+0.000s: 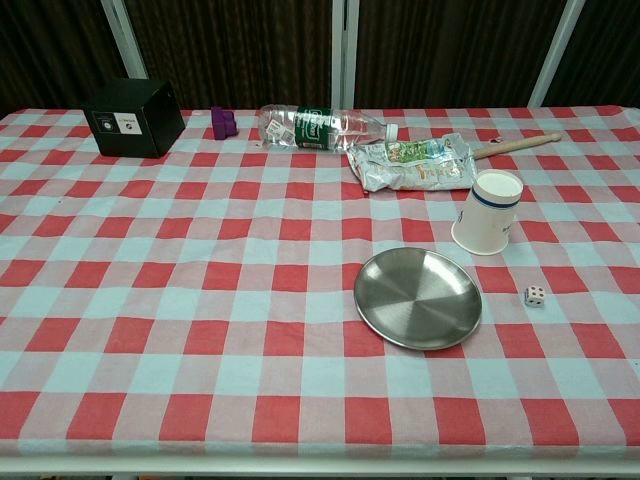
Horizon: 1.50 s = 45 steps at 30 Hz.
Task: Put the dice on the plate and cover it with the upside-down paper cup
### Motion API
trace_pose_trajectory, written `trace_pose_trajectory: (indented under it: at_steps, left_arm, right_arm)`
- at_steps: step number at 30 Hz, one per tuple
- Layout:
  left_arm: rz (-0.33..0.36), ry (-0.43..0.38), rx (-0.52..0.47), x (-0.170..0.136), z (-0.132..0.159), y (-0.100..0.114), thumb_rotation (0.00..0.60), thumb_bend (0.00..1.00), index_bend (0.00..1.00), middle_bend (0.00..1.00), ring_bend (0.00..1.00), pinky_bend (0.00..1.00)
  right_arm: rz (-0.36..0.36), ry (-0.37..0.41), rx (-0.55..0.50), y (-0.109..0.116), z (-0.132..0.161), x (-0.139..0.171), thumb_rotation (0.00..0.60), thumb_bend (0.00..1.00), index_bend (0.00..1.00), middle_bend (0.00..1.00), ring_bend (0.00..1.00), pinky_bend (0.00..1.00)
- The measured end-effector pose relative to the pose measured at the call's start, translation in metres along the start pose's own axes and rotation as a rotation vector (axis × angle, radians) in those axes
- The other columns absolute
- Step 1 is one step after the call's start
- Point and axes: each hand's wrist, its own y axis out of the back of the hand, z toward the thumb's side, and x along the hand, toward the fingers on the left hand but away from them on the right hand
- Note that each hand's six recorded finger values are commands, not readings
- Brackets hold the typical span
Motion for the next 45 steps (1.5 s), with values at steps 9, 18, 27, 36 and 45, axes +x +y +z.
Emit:
trace_pose_trajectory:
  at_steps: [9, 18, 27, 36, 45]
  left_arm:
    - [-0.013, -0.001, -0.015, -0.001, 0.001, -0.002, 0.6, 0.0, 0.21, 0.19, 0.11, 0.07]
    - [-0.014, 0.004, -0.031, -0.002, -0.001, -0.002, 0.6, 0.0, 0.21, 0.19, 0.11, 0.07]
    - [-0.029, 0.008, -0.047, -0.004, -0.003, -0.005, 0.6, 0.0, 0.21, 0.19, 0.11, 0.07]
    - [-0.037, 0.009, -0.054, -0.003, -0.005, -0.008, 0.6, 0.0, 0.22, 0.19, 0.11, 0.07]
    - [-0.039, 0.005, -0.06, -0.002, -0.005, -0.01, 0.6, 0.0, 0.22, 0.19, 0.11, 0.07]
  right_arm:
    - [0.002, 0.011, -0.005, 0.0, 0.002, 0.0, 0.6, 0.31, 0.22, 0.23, 0.03, 0.12]
    - [0.107, 0.115, -0.016, -0.023, 0.029, -0.018, 0.6, 0.31, 0.24, 0.39, 0.17, 0.21]
    - [0.265, 0.279, 0.082, -0.075, 0.079, -0.052, 0.6, 0.11, 0.42, 0.81, 0.75, 0.78]
    - [0.35, 0.285, 0.126, -0.122, 0.099, -0.07, 0.6, 0.15, 0.45, 0.95, 0.9, 0.95]
    - [0.382, 0.236, 0.121, -0.142, 0.099, -0.077, 0.6, 0.16, 0.45, 0.95, 0.9, 0.95]
